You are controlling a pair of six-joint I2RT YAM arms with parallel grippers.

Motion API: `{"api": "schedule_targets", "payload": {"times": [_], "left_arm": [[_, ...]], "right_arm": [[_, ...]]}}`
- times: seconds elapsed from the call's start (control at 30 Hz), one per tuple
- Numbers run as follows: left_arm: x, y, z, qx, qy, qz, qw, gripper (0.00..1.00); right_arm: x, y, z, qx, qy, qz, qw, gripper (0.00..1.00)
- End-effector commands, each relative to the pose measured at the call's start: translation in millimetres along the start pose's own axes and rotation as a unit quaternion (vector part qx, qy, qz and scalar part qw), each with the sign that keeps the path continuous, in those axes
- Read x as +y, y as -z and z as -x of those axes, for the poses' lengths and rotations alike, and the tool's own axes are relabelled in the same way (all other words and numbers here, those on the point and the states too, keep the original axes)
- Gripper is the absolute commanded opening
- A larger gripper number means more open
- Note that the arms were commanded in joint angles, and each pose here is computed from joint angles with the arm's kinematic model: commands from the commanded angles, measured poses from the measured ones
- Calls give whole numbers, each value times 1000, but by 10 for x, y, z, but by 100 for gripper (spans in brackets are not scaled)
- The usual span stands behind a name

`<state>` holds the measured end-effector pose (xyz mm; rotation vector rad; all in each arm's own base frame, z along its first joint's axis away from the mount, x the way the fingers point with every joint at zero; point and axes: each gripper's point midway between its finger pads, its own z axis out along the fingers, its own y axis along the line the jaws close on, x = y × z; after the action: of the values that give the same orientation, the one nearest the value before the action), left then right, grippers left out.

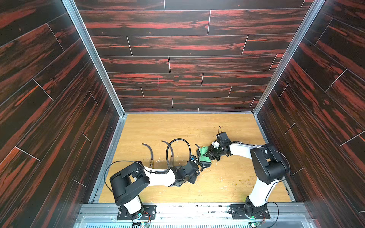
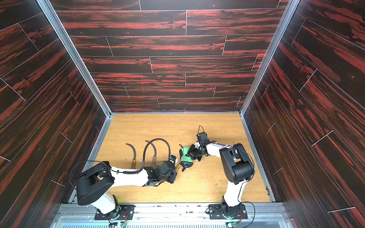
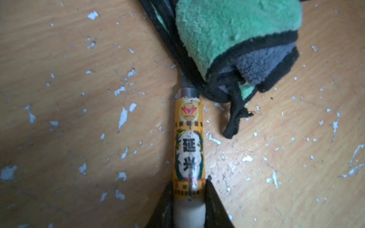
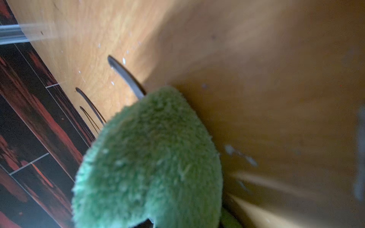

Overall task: Wipe small sickles with rags
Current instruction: Wipe the small sickle.

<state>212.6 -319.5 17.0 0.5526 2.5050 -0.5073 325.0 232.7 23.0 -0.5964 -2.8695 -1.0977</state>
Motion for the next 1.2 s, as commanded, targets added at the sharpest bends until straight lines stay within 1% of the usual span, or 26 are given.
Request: {"api": "schedule_targets", "payload": {"times": [0.0, 0.4, 0.6, 0.67, 0.73, 0.87, 0.97, 1.07, 1.17], "left_arm": [[97, -80, -464, 77, -23, 4, 997, 0], [90, -82, -592, 85, -33, -11, 996, 0], [63, -55, -621, 85, -40, -18, 995, 0], [59, -40, -613, 85, -44, -17, 995, 0], [54, -25, -597, 84, -47, -16, 995, 0], [50, -11, -554, 82, -52, -12, 995, 0], [57, -19, -535, 81, -56, -5, 995, 0], [42, -25, -499, 77, -56, -5, 995, 0], [24, -47, -486, 76, -58, -6, 995, 0]], "right_arm": [[-98, -161, 187, -24, -14, -31, 999, 0], [164, -60, 811, -58, -15, -23, 998, 0], [319, -64, 1206, -64, 10, -25, 998, 0], [403, -24, 1336, -71, 22, -11, 997, 0], [481, 76, 1390, -76, 35, -9, 996, 0], [673, 445, 1230, -88, 83, -3, 993, 0], [687, 738, 922, -92, 105, -2, 990, 0], [563, 861, 524, -74, 104, -1, 992, 0], [416, 822, 140, -52, 96, 3, 994, 0]]}}
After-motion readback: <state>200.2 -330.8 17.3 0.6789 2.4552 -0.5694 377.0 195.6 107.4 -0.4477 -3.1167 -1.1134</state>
